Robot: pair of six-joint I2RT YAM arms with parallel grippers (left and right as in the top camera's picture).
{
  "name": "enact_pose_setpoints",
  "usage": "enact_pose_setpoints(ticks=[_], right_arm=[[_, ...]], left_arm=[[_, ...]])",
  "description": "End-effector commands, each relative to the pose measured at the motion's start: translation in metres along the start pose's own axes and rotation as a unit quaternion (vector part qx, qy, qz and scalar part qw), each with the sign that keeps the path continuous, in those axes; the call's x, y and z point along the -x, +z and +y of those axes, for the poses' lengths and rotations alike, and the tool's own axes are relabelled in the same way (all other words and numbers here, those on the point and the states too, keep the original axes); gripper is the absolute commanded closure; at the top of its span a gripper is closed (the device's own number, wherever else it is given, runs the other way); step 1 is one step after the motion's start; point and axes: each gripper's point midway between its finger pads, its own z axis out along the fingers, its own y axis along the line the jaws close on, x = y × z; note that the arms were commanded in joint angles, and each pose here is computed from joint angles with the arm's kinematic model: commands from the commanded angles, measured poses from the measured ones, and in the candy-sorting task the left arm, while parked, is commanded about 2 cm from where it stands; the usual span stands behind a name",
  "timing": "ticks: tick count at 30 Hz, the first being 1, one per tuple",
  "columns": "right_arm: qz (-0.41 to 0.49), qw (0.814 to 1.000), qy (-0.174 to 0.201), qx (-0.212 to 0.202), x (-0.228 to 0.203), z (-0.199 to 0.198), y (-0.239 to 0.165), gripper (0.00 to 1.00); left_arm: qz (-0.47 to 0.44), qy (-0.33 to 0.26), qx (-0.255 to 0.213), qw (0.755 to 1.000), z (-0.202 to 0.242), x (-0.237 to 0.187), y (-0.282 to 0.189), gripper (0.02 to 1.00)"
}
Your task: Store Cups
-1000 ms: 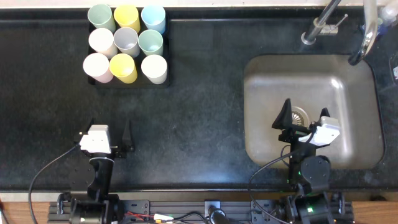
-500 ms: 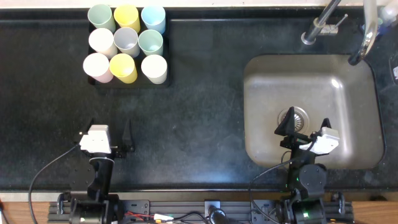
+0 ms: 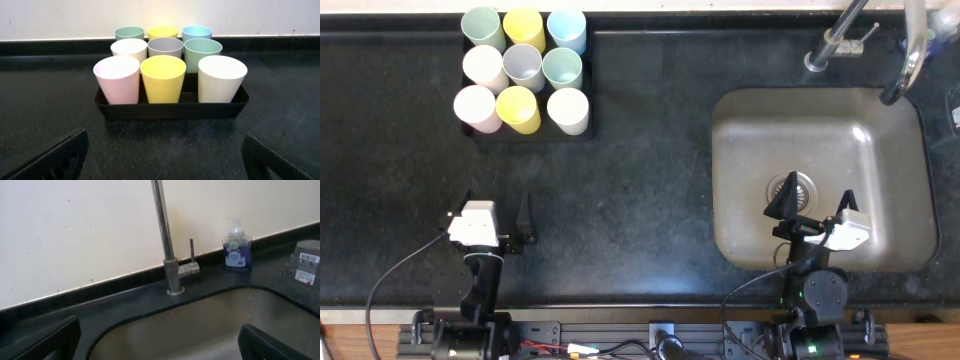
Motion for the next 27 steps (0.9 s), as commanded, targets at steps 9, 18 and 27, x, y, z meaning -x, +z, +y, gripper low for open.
enact_pose_setpoints(ticks=[9,18,27], right_arm=[[0.050,0.991,0.017,0.125,-0.020,0.032,-0.003,0.005],[0.047,0.992,0.008,0.115,-0.019,0.027,-0.002,0.005],[0.047,0.992,0.008,0.115,-0.019,0.027,-0.002,0.005]], left_arm=[[-0.002,-0.005,0.003,1.000,0.001,0.000,0.000,0.020],[-0.002,-0.005,0.003,1.000,0.001,0.000,0.000,0.020],[-0.002,-0.005,0.003,1.000,0.001,0.000,0.000,0.020]])
